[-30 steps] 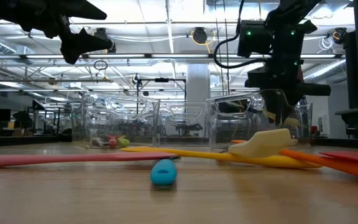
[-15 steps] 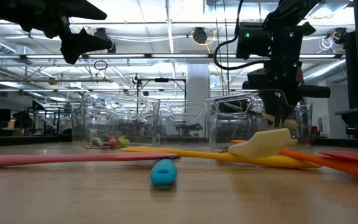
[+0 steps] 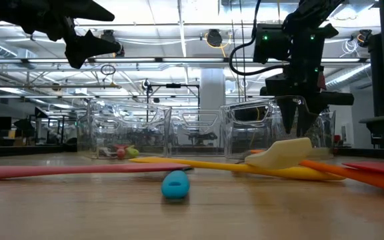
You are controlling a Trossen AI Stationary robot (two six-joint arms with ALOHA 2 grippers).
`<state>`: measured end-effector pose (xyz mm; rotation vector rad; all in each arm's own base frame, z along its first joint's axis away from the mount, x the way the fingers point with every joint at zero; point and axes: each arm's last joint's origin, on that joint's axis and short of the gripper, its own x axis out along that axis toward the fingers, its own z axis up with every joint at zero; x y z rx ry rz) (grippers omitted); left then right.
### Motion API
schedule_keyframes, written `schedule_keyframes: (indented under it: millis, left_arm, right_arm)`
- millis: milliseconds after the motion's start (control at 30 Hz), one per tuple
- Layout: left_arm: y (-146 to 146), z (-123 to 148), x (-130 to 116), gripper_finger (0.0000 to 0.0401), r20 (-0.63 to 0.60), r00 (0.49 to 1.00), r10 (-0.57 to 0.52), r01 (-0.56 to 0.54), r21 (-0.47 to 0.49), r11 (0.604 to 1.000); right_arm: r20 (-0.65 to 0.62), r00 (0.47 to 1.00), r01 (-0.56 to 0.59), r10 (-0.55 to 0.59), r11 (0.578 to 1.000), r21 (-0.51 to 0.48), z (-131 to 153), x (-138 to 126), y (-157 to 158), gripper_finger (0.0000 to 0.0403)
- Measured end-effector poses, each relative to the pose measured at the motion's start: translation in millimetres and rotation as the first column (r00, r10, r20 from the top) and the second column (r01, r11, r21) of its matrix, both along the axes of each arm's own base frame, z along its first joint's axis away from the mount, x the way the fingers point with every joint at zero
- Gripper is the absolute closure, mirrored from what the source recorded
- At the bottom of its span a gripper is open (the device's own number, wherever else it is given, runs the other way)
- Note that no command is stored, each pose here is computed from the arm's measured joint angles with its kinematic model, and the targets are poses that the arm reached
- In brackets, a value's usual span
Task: Pick & Place Kitchen Items
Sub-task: Put the yellow table knife into the right transparent bin
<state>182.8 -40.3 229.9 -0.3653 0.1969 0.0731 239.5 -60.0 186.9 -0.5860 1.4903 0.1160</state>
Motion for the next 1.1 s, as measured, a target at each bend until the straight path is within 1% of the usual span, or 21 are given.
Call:
schedule_keyframes:
  millis: [167,333,567,667,800,933,1033,1100]
  left_arm:
    - [0,0,0,0.0095,0.0,1.0,0.0,0.0,-0.002,1.0]
    - [0,0,0,0.0095,0.0,1.0,0.001,-0.001,-0.001,1.0]
    - [0,0,0,0.0095,0.0,1.0,0.0,0.0,0.002,1.0]
    - [0,0,0,0.0095,0.0,1.0,0.0,0.0,0.002,1.0]
    - [0,0,0,0.0095,-0.001,1.0,0.0,0.0,0.004,1.0]
    - [0,-2,0,0.0095,-0.018,1.0,-0.002,0.002,0.012,1.0]
    - [0,-3,-1,0.0095,-0.033,0.999,-0.007,0.009,0.046,0.999]
    - [0,-3,-1,0.0095,-0.032,0.999,-0.011,0.013,0.058,0.998]
  right_arm:
    - [-0.002,1.0,0.02,-0.02,0.992,-0.129,5,-1,-1,0.0258]
    - [0.038,0.999,0.03,-0.023,0.979,-0.201,16,-4,4,0.0263]
    - [0.153,0.988,0.022,0.023,0.959,-0.283,38,-9,17,0.0265]
    - [0.242,0.97,0.053,0.025,0.949,-0.31,49,-11,23,0.0271]
    - [0.404,0.915,0.117,0.0,0.957,-0.265,62,-10,34,0.0286]
    - [0.561,0.827,0.166,-0.031,0.967,-0.191,74,-6,49,0.0314]
    - [0.677,0.731,0.197,-0.092,0.977,-0.079,82,-2,61,0.0339]
    - [0.739,0.654,0.184,-0.16,0.982,0.05,87,2,70,0.0355]
